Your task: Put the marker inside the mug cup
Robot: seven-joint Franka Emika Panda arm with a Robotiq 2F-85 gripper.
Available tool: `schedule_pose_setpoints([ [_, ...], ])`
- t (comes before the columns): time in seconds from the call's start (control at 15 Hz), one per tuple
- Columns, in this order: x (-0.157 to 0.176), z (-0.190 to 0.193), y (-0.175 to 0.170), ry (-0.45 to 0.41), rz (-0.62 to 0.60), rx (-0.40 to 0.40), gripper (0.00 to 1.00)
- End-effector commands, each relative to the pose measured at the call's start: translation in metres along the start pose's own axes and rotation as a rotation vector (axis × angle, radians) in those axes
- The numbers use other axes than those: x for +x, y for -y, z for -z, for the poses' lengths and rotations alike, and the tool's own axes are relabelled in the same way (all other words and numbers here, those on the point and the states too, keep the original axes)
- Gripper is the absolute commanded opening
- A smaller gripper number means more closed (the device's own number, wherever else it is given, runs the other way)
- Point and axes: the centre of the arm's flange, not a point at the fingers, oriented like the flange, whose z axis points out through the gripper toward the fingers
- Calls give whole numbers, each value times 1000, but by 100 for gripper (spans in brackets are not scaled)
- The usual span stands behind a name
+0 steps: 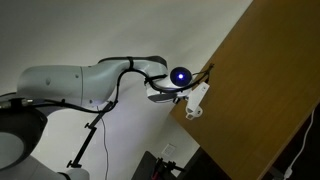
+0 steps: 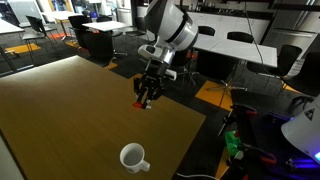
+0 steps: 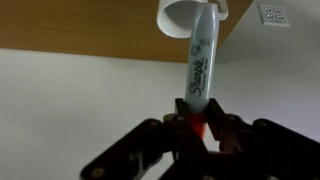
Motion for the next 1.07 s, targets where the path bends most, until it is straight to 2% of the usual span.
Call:
schedule_pose_setpoints([
  [0.0, 5, -11, -6, -68, 54, -37, 6],
  [0.2, 9, -19, -8, -108, 64, -32, 6],
  [0.6, 11, -40, -7, -227, 177, 68, 6],
  [1.0, 21, -63, -31, -307, 233, 117, 6],
])
